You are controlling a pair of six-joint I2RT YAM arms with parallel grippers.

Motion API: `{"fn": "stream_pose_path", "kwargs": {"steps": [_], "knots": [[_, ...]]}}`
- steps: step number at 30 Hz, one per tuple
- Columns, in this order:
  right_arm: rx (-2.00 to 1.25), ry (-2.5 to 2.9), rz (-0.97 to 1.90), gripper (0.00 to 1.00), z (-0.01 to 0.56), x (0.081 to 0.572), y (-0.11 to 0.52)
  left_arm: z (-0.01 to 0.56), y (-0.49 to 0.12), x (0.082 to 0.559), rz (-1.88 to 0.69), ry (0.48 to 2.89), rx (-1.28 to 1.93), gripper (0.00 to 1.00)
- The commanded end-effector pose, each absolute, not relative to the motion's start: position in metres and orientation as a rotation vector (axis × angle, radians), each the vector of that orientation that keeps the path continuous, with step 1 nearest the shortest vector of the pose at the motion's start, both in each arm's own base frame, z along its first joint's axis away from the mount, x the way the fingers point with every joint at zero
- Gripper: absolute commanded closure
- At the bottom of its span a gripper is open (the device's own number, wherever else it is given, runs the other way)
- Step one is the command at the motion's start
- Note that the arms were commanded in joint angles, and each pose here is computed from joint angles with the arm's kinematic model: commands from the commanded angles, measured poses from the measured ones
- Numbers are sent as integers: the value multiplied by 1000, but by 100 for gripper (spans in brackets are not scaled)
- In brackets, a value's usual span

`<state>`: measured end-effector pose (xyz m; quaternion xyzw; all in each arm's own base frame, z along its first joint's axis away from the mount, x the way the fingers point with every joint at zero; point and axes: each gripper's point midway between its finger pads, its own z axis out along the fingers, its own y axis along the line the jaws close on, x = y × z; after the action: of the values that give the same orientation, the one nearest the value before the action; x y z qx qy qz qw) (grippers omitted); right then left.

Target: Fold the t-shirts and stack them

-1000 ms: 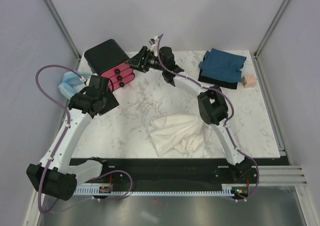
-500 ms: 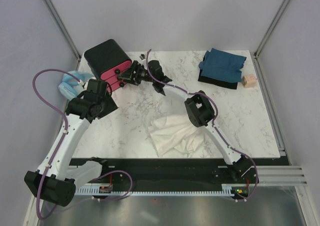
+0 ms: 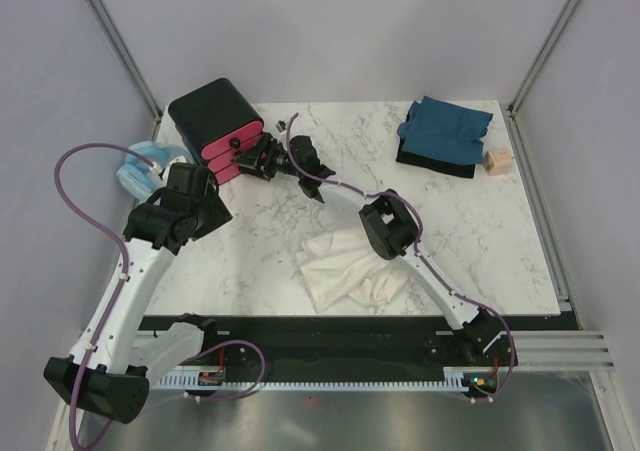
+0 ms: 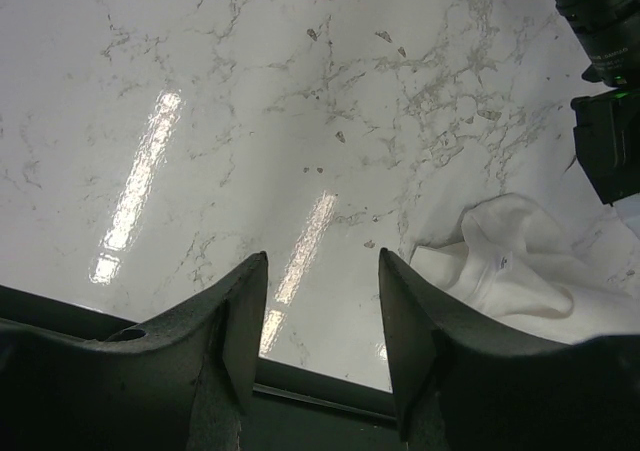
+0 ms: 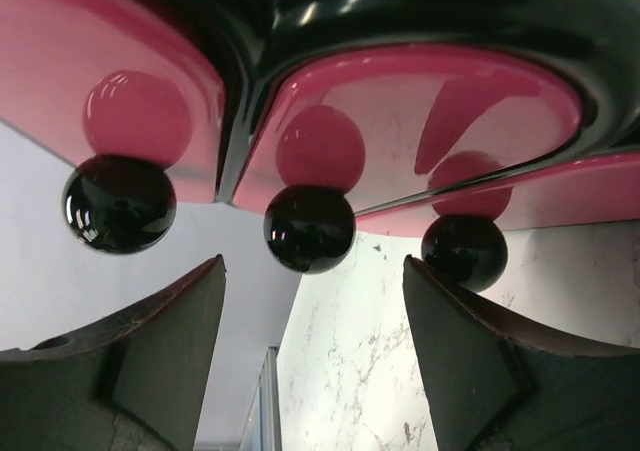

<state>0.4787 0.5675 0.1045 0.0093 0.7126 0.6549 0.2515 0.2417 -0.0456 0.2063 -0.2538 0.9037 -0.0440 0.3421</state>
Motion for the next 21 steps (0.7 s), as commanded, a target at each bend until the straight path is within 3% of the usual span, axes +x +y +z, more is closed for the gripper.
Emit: {"fn": "stream_pose_path", "kwargs": {"steps": [1, 2, 4, 5, 6, 8, 9, 14, 18, 21], "knots": [[-82, 1846, 1885, 22, 149, 461, 564, 212, -44, 237, -126, 2328, -647, 44], [-89, 1907, 1876, 24, 130, 450, 560, 213, -45, 237, -134, 2327, -647, 44], [-185, 1879, 1868, 25, 166, 434, 551, 213, -49, 239, -150, 2336, -646, 44], [-185, 1975, 1825, 25, 147, 425, 544, 214, -51, 240, -161, 2339, -643, 44], [-235, 1954, 1809, 25, 178, 417, 538, 214, -53, 242, -167, 2347, -639, 44], [-290, 2073, 1671, 25, 159, 407, 522, 215, -54, 244, -173, 2349, -641, 44], [-313, 2045, 1641, 25, 186, 404, 511, 216, -56, 245, -183, 2350, -638, 43], [-255, 2194, 1451, 27, 196, 395, 450, 215, -58, 253, -184, 2350, -602, 43], [-338, 2156, 1244, 22, 248, 384, 391, 208, -58, 254, -162, 2380, -572, 40], [-344, 2209, 1016, 19, 255, 375, 335, 190, -73, 249, -240, 2459, -551, 40]]}}
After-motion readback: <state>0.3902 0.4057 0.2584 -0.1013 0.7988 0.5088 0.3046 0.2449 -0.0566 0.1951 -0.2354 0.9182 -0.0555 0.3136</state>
